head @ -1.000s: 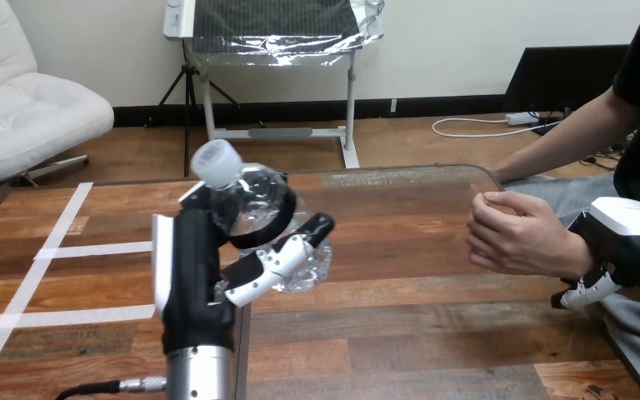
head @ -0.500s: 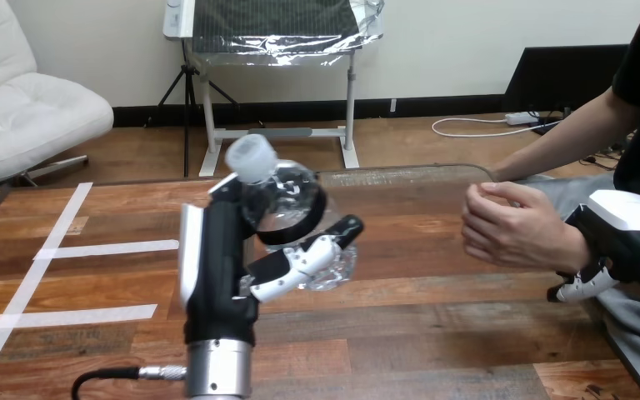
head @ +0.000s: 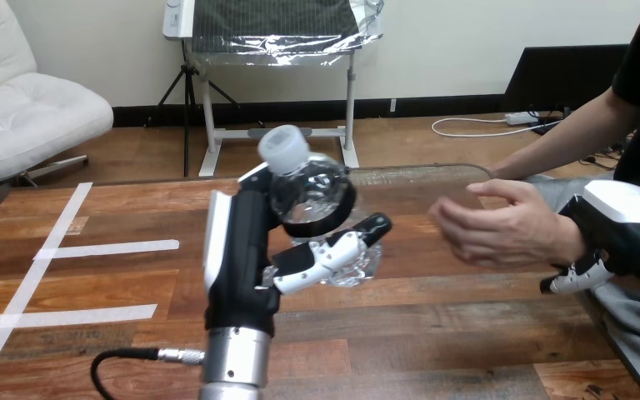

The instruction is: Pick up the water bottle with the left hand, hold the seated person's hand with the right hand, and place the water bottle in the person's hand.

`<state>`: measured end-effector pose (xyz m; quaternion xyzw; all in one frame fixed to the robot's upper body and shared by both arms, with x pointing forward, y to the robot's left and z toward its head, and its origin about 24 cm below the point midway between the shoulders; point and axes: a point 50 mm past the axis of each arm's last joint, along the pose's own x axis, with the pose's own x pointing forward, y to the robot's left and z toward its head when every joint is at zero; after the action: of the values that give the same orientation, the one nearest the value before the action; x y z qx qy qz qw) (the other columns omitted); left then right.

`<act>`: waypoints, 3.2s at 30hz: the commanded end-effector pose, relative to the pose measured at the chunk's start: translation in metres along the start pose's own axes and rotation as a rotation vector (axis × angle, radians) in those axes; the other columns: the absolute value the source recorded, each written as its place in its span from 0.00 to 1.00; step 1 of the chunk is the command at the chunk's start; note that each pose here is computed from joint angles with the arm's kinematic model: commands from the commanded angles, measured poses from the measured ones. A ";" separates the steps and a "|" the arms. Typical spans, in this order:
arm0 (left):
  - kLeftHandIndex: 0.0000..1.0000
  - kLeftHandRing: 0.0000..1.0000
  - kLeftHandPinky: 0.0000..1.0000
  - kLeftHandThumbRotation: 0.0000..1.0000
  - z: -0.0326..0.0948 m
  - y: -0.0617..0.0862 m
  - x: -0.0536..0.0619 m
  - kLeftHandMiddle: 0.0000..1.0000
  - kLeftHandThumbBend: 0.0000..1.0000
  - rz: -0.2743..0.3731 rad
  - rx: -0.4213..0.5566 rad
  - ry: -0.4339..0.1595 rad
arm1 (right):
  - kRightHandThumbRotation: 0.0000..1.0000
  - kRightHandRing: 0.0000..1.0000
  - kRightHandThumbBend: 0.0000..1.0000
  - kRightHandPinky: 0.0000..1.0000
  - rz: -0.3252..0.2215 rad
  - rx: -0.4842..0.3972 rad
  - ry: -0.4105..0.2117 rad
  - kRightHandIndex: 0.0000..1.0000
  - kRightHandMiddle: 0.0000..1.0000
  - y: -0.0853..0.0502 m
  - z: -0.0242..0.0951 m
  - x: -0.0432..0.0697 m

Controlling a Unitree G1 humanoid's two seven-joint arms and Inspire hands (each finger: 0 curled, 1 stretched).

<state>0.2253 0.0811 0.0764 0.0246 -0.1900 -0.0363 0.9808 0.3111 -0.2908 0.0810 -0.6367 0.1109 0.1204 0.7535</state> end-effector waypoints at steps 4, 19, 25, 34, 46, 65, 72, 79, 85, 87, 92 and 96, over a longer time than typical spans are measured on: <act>0.50 0.41 0.38 0.00 0.023 -0.019 0.026 0.45 0.61 -0.021 -0.055 -0.134 | 0.00 0.25 0.72 0.21 -0.084 -0.023 -0.078 0.35 0.33 -0.024 0.016 -0.004; 0.49 0.40 0.36 0.00 0.030 -0.040 0.033 0.44 0.63 -0.088 -0.086 -0.159 | 0.00 0.23 0.74 0.18 -0.126 -0.036 -0.136 0.32 0.30 -0.029 0.028 -0.010; 0.49 0.41 0.37 0.00 0.032 -0.045 0.034 0.44 0.63 -0.105 -0.097 -0.163 | 0.00 0.23 0.75 0.18 -0.140 -0.047 -0.155 0.32 0.29 -0.031 0.033 -0.013; 0.49 0.41 0.37 0.00 0.034 -0.050 0.035 0.44 0.62 -0.123 -0.100 -0.175 | 0.00 0.22 0.75 0.17 -0.151 -0.052 -0.168 0.31 0.28 -0.033 0.036 -0.016; 0.49 0.41 0.37 0.00 0.036 -0.057 0.036 0.44 0.62 -0.147 -0.101 -0.186 | 0.00 0.20 0.74 0.15 -0.156 -0.069 -0.169 0.30 0.27 -0.034 0.040 -0.018; 0.49 0.41 0.37 0.00 0.042 -0.078 0.036 0.45 0.62 -0.182 -0.147 -0.196 | 0.00 0.20 0.76 0.15 -0.166 -0.074 -0.190 0.30 0.27 -0.036 0.045 -0.021; 0.48 0.40 0.37 0.00 0.045 -0.085 0.037 0.45 0.62 -0.193 -0.158 -0.207 | 0.00 0.20 0.76 0.15 -0.169 -0.086 -0.188 0.30 0.27 -0.037 0.046 -0.022; 0.48 0.40 0.36 0.00 0.047 -0.092 0.037 0.45 0.63 -0.198 -0.192 -0.205 | 0.00 0.22 0.76 0.16 -0.171 -0.095 -0.187 0.31 0.29 -0.038 0.047 -0.022; 0.47 0.39 0.35 0.00 0.048 -0.096 0.037 0.44 0.63 -0.201 -0.197 -0.215 | 0.00 0.23 0.76 0.17 -0.167 -0.090 -0.189 0.34 0.32 -0.038 0.048 -0.022; 0.47 0.39 0.34 0.00 0.048 -0.098 0.036 0.44 0.63 -0.204 -0.200 -0.209 | 0.00 0.24 0.75 0.17 -0.163 -0.086 -0.181 0.35 0.32 -0.039 0.048 -0.022; 0.47 0.39 0.34 0.00 0.048 -0.099 0.035 0.45 0.63 -0.210 -0.200 -0.203 | 0.00 0.24 0.74 0.17 -0.158 -0.077 -0.177 0.36 0.33 -0.039 0.048 -0.022; 0.47 0.39 0.34 0.00 0.048 -0.100 0.034 0.45 0.62 -0.209 -0.198 -0.200 | 0.00 0.24 0.73 0.17 -0.159 -0.076 -0.183 0.37 0.34 -0.038 0.048 -0.022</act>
<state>0.2326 0.0334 0.0627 0.0556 -0.1760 -0.1287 0.9744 0.2971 -0.2409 0.1068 -0.6477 -0.0016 0.1724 0.7422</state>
